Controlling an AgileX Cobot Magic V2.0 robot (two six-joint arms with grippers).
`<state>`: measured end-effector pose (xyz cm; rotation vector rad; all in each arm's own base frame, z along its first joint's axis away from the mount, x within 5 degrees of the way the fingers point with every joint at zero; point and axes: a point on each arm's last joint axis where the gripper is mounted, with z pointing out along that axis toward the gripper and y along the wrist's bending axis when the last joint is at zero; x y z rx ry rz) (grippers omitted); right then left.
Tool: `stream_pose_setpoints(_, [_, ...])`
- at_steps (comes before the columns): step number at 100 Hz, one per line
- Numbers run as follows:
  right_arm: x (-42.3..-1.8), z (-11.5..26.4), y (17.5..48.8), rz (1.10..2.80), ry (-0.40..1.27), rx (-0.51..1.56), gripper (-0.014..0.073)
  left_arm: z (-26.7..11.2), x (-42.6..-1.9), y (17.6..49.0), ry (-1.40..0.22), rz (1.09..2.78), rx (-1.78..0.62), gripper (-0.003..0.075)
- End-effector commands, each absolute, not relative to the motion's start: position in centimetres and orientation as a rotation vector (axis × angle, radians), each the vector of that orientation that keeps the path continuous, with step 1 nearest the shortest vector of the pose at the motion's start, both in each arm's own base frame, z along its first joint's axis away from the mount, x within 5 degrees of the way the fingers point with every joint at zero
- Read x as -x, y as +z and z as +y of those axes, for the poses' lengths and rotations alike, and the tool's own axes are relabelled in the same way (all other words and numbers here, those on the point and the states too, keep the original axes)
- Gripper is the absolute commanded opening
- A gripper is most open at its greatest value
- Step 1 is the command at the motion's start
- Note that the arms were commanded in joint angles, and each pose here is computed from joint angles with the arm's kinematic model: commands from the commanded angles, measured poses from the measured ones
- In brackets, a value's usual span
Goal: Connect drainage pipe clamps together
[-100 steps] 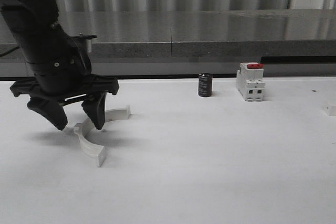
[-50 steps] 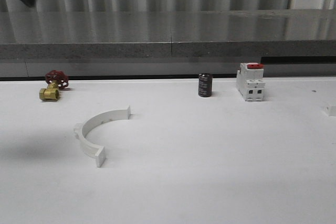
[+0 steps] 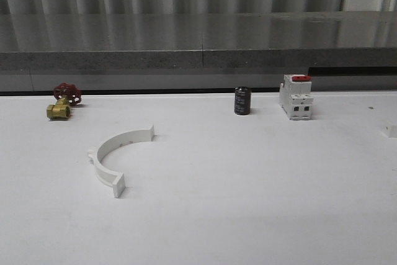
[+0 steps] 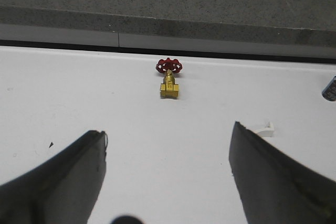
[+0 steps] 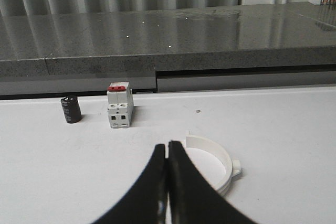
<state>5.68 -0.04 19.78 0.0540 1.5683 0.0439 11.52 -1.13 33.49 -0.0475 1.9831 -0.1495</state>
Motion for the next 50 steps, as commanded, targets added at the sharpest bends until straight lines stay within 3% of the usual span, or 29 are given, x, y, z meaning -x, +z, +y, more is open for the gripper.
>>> stream_pose_setpoints(1, [-5.4, -0.1, 21.4, 1.438, 0.036, -0.051, -0.0067, -0.9, -10.0, 33.8, -0.157, 1.863, 0.044, 0.0492])
stream_pose_setpoints(9, [-5.4, -0.1, 21.5, 1.431, 0.036, -0.050, -0.0067, -0.8, -8.5, 32.8, -0.160, 1.832, 0.044, 0.0484])
stream_pose_setpoints(19, [-5.3, -0.1, 21.8, 1.394, 0.037, -0.049, -0.0067, -0.6, -7.2, 31.8, -0.163, 1.805, 0.043, 0.0406])
stream_pose_setpoints(37, [-4.9, -0.1, 23.8, 1.325, 0.066, -0.071, -0.0067, -0.5, -6.2, 30.7, -0.165, 1.782, 0.043, 0.0154])
stream_pose_setpoints(50, [-4.9, 0.0, 26.5, 1.426, 0.087, -0.089, -0.0067, -0.5, -6.3, 30.3, -0.164, 1.792, 0.043, -0.0023])
